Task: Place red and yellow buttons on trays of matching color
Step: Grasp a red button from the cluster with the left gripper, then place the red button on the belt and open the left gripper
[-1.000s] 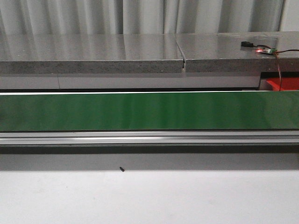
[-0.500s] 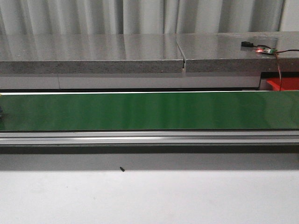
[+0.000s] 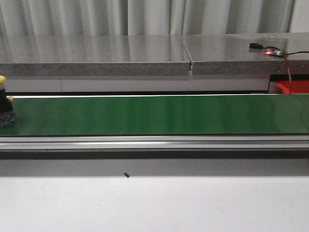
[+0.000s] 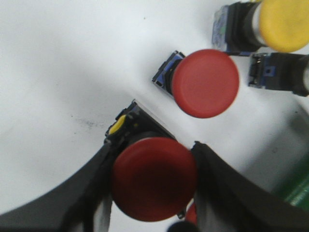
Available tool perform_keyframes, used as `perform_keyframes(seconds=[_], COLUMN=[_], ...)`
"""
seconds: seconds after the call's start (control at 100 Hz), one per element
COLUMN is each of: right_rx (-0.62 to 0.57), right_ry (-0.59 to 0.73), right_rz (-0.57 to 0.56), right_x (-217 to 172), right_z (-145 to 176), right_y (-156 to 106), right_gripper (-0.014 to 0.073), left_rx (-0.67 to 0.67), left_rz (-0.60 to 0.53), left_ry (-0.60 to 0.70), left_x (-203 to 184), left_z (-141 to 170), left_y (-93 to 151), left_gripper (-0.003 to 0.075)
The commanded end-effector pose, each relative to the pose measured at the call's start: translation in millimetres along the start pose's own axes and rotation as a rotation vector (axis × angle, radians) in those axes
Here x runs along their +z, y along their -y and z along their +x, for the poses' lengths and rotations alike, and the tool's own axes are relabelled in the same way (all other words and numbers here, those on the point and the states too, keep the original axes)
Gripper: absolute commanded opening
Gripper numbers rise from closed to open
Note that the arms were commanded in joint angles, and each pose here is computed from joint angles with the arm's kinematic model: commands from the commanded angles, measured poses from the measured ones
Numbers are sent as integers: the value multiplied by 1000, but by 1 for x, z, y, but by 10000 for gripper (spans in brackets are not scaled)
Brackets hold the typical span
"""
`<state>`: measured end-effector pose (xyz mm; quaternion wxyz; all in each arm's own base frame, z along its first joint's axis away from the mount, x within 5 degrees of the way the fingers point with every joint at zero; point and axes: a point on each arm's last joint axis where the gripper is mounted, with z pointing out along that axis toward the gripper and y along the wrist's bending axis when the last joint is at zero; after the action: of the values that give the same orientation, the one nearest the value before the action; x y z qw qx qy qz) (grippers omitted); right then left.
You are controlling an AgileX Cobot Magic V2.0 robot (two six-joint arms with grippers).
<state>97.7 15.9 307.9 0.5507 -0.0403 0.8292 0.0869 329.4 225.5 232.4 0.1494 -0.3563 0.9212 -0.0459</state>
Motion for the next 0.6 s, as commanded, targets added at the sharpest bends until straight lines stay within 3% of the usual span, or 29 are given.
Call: perform_keyframes(seconds=[0.0,0.15,0.32,0.59], right_rx=[12,12,12,12], right_ry=[80,80,80,80], right_rz=[9,9,9,9], right_x=[-4,-4,-4,-4], right_z=[-13,-13,-13,-13], right_y=[0,0,0,0], right_gripper=[-66,-66,-66,-66], left_rx=[21,54,152,313], left_rz=[22,38,75,120], left_ry=[138,189,235,152], left_x=[-50,-81,-105,-95], left_z=[-3,6,21,43], left_y=[9,21,54,105], left_gripper=[202,202,201,202])
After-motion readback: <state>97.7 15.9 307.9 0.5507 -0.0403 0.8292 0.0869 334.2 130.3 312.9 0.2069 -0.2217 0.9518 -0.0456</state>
